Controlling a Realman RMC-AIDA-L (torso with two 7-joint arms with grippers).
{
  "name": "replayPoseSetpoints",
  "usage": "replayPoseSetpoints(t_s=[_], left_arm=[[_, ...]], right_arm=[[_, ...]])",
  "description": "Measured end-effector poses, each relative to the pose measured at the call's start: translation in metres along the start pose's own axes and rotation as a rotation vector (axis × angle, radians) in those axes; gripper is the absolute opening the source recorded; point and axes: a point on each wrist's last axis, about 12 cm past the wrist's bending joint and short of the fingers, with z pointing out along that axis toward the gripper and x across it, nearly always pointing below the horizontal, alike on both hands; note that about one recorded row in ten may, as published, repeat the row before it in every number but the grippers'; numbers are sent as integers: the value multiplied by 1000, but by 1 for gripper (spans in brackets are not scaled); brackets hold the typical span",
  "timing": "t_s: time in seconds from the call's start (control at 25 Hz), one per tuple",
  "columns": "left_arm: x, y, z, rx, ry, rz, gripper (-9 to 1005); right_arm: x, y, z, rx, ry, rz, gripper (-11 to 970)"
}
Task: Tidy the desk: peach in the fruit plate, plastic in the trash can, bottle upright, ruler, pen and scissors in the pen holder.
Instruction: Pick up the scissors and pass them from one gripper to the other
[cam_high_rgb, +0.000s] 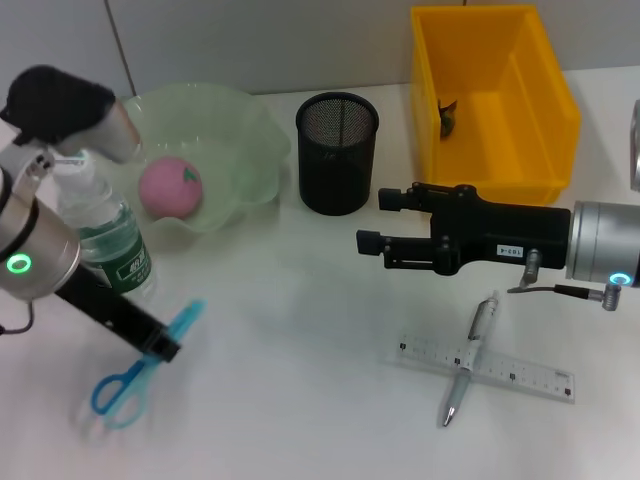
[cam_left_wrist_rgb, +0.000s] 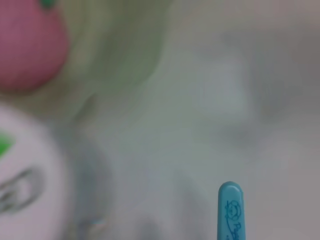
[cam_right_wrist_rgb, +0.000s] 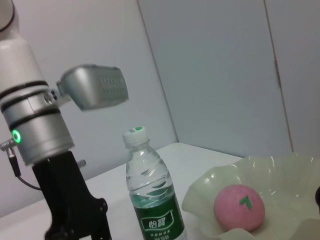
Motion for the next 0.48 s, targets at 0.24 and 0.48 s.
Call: replayPoseSetpoints(t_s=[0.24, 0.48], left_arm=[[-1, -5, -19, 218, -146, 26, 228], [6, 0, -28, 407, -319, 5, 228]], right_arm=[[-2, -1, -2, 2, -12, 23, 757], [-3, -3, -8, 15, -45, 45, 757]])
